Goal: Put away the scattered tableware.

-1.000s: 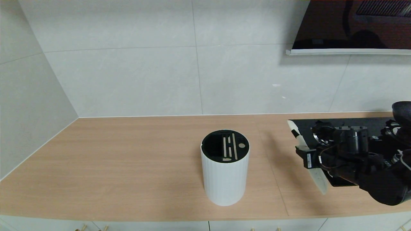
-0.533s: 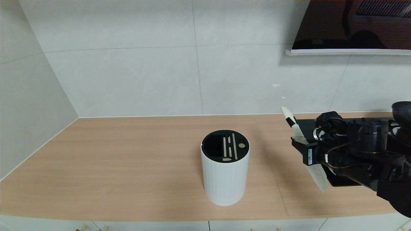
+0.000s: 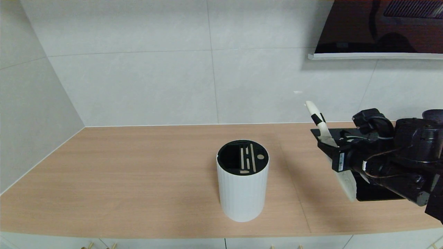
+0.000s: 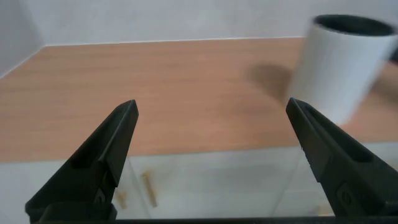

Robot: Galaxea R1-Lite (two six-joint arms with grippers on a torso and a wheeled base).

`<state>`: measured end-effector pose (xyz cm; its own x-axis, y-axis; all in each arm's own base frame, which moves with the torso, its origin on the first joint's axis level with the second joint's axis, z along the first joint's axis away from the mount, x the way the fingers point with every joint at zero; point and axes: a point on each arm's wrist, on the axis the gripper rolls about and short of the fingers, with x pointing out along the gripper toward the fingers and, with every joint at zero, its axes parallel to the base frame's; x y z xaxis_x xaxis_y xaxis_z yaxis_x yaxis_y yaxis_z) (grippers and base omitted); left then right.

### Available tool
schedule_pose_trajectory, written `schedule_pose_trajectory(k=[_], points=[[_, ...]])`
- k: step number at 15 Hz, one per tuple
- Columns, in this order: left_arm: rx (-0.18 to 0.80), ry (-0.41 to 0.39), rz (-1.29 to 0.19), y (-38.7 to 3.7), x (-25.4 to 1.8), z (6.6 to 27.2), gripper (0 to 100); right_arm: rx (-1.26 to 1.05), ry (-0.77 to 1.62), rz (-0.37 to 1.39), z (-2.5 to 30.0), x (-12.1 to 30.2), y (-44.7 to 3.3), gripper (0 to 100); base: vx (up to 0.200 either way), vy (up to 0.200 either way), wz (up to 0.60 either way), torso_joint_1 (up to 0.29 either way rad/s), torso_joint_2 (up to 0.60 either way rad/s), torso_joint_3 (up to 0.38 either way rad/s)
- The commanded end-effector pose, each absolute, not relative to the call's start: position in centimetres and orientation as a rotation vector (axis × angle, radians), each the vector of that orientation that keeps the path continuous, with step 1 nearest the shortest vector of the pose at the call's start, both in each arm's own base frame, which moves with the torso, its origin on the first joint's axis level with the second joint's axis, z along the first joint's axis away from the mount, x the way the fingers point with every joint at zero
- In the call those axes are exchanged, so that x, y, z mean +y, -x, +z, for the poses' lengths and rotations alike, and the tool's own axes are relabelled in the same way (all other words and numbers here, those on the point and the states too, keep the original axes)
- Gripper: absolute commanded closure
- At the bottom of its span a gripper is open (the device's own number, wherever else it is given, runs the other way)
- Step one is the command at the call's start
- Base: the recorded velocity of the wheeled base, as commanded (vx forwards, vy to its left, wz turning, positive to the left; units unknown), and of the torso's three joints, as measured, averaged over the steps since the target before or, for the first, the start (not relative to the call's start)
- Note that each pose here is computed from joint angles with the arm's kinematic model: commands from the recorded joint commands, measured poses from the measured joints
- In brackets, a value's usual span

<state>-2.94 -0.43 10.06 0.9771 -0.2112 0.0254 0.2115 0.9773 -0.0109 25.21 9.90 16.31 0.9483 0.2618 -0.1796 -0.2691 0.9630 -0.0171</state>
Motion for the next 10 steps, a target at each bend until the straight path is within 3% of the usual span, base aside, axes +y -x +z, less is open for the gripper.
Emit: schedule_pose_trajectory(k=[1,2,4,6,8,10], points=[[0.073,0.027,-0.357,2.0,-0.6,14.3,0,0.145,0.032,0.275,17.2,9.8,-24.7,100,0.000,0.000,0.00,0.000,0.00,0.000],[0.098,0.032,-0.376,1.4,-0.7,15.0,0,0.144,0.032,0.277,17.2,9.9,-24.7,100,0.000,0.000,0.00,0.000,0.00,0.000],[0.196,0.058,-0.432,-2.3,-1.0,19.1,0,0.136,0.021,0.276,17.5,9.8,-24.6,100,0.000,0.000,0.00,0.000,0.00,0.000],[0.232,0.071,-0.509,-5.7,-1.3,21.8,0,0.135,0.017,0.276,17.5,9.8,-24.5,100,0.000,0.000,0.00,0.000,0.00,0.000],[0.255,0.072,-0.672,-10.3,-2.5,23.7,0,0.140,0.017,0.274,17.4,9.9,-24.7,100,0.000,0.000,0.00,0.000,0.00,0.000],[0.233,0.070,-0.713,-14.9,-3.8,24.3,0,0.141,0.005,0.274,17.4,9.9,-24.8,100,0.000,0.000,0.00,0.000,0.00,0.000]])
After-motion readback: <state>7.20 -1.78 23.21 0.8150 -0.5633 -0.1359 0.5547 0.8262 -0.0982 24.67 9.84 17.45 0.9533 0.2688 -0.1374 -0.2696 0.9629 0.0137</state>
